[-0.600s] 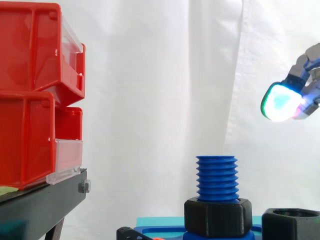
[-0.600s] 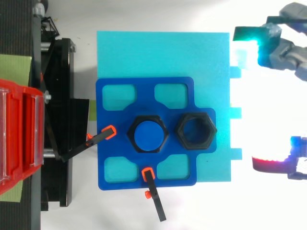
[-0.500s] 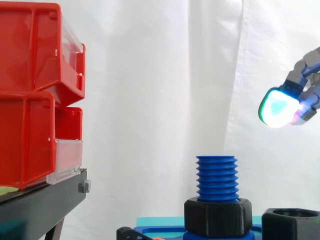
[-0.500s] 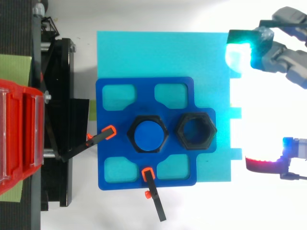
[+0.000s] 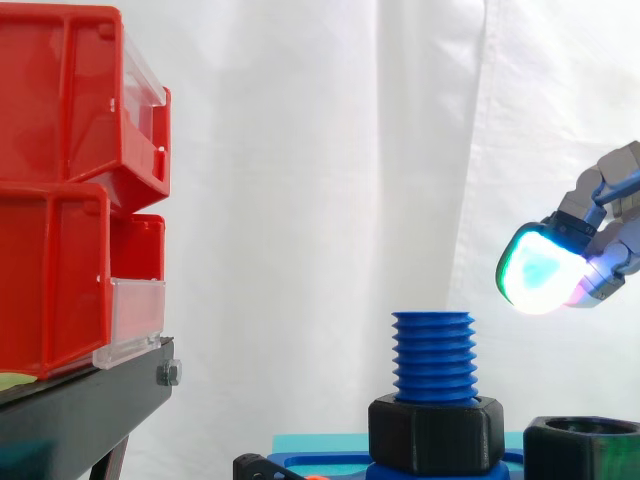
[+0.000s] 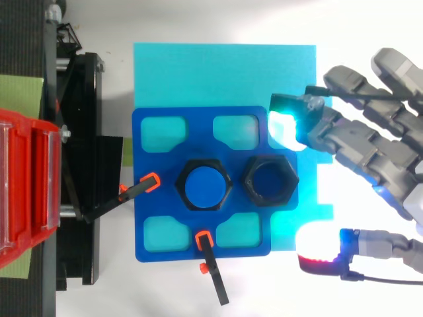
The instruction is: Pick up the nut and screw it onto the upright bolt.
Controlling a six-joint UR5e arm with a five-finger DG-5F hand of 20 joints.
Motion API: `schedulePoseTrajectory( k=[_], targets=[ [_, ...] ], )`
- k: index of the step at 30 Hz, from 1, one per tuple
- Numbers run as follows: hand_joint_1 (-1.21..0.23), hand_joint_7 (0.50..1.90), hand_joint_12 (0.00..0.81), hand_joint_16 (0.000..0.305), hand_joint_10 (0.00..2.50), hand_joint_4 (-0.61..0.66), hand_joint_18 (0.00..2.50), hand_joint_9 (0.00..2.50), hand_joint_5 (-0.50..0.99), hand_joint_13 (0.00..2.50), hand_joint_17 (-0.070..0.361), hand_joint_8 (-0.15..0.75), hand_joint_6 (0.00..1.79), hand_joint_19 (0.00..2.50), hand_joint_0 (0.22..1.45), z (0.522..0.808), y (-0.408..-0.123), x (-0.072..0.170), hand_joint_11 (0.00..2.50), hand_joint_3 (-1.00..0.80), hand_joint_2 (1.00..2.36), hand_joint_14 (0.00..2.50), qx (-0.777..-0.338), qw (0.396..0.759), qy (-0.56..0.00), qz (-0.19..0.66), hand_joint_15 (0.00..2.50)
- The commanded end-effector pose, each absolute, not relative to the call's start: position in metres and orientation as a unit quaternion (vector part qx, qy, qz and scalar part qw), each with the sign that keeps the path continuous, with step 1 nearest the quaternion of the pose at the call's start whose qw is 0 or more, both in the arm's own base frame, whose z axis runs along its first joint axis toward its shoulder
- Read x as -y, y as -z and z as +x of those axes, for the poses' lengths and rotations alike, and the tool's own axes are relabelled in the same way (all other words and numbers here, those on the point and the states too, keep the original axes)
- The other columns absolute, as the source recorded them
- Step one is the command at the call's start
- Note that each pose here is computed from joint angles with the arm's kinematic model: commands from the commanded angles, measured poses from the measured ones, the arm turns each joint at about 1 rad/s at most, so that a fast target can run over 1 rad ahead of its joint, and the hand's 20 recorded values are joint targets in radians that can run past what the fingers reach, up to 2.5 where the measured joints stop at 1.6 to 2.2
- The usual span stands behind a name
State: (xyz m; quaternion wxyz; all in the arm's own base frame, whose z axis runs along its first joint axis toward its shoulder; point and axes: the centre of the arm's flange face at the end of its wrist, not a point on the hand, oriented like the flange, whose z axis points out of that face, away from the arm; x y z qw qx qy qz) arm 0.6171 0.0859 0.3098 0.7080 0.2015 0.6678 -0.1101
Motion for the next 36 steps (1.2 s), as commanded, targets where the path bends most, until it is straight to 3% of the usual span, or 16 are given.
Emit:
schedulePoseTrajectory(
  k=[1, 11, 32, 36],
  targets=[
    [-0.70, 0.71, 0.400, 0.049, 0.00, 0.22, 0.05, 0.33, -0.25, 0.32, 0.111, 0.279, 0.50, 0.00, 0.37, 0.619, -0.307, -0.093, 0.00, -0.50, 1.00, 0.00, -0.669, 0.709, 0.113, 0.193, 0.00],
    [-0.69, 0.71, 0.404, 0.050, 0.00, 0.22, 0.05, 0.32, -0.25, 0.32, 0.113, 0.280, 0.50, 0.00, 0.37, 0.623, -0.294, -0.106, 0.00, -0.50, 1.00, 0.00, -0.666, 0.714, 0.107, 0.190, 0.00],
    [-0.64, 0.71, 0.404, 0.050, 0.00, 0.23, 0.07, 0.32, -0.25, 0.33, 0.114, 0.281, 0.50, 0.00, 0.37, 0.622, -0.294, -0.105, 0.00, -0.50, 1.00, 0.00, -0.667, 0.711, 0.126, 0.186, 0.00],
    [-0.64, 0.71, 0.406, 0.051, 0.00, 0.23, 0.07, 0.32, -0.25, 0.33, 0.114, 0.282, 0.50, 0.00, 0.37, 0.624, -0.283, -0.106, 0.00, -0.50, 1.00, 0.00, -0.671, 0.706, 0.133, 0.185, 0.00]
  ],
)
